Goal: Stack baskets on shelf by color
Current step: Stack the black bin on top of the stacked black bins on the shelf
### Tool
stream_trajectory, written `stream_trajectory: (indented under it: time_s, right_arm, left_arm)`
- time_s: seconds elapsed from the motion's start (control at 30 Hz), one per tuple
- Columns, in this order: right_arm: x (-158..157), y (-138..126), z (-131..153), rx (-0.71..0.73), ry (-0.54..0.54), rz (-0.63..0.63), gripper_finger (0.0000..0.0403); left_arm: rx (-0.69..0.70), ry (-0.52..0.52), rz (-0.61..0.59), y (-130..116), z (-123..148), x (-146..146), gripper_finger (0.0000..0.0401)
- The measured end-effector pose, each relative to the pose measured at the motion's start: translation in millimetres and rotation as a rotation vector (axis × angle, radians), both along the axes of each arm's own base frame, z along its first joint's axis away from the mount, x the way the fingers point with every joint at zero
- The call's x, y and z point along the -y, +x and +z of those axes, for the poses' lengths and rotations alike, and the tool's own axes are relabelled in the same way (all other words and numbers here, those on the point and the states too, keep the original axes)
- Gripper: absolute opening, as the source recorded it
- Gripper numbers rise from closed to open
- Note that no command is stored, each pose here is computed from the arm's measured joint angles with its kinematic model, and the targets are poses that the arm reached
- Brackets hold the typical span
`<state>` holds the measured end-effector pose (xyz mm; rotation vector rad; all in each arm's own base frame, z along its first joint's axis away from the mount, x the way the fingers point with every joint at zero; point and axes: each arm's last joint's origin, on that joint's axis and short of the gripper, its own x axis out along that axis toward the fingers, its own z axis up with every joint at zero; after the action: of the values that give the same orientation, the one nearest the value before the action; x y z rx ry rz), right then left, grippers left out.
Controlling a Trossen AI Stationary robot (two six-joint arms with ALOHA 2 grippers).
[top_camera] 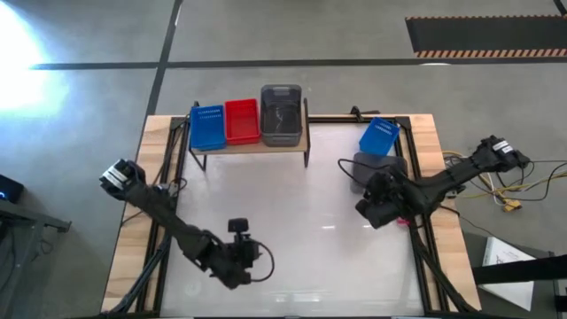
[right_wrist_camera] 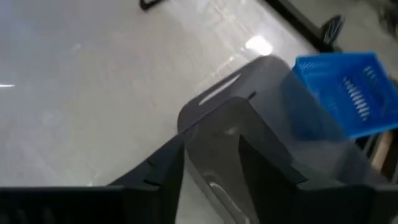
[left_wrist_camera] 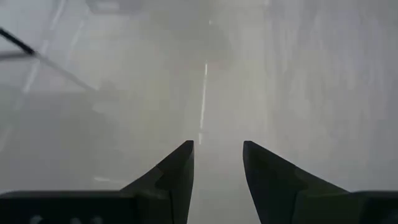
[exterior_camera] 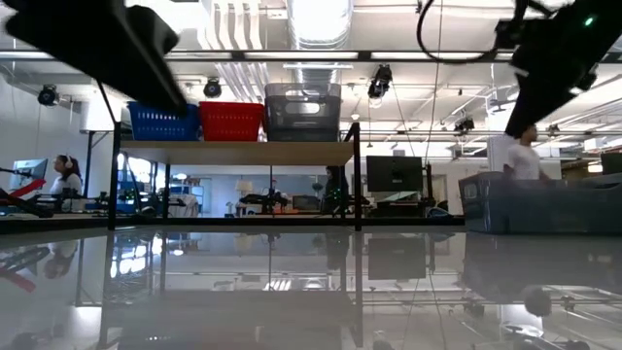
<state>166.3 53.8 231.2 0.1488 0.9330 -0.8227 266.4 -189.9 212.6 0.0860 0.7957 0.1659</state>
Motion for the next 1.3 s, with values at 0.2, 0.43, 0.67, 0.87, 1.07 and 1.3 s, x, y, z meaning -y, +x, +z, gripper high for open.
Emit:
stream_trajectory:
  time_s: [0.2,0.43,0.67,0.87,1.07,1.3]
  right_arm:
    - [22.5,14.8,-13.0,0.022,0.059,-0.06,0.0194]
    - [56.8,36.4,-19.5,0.05,0.14,-0.15,0.021]
    - [86.0,45.7,-36.0,-0.01,0.211,-0.266,0.021]
    - [97.5,57.5,-50.7,-0.034,0.263,-0.26,0.021]
    - [98.1,64.7,-64.0,-0.085,0.274,-0.246,0.0185]
    - [77.2,69.0,-69.5,-0.135,0.275,-0.132,0.0071]
  left_arm:
    - [0.031,-0.047,0.093,-9.0,-7.8,4.1,0.0123]
    - [0.051,-0.015,0.115,-9.9,-10.1,2.0,0.0123]
    - [0.073,-0.034,0.116,-8.5,-10.2,3.1,0.0123]
    - [0.078,-0.036,0.115,-10.2,-17.2,1.6,0.0123]
    - [0.078,-0.037,0.116,-10.9,-19.4,1.0,0.0123]
    - [0.091,-0.047,0.112,-9.9,-18.8,1.9,0.0123]
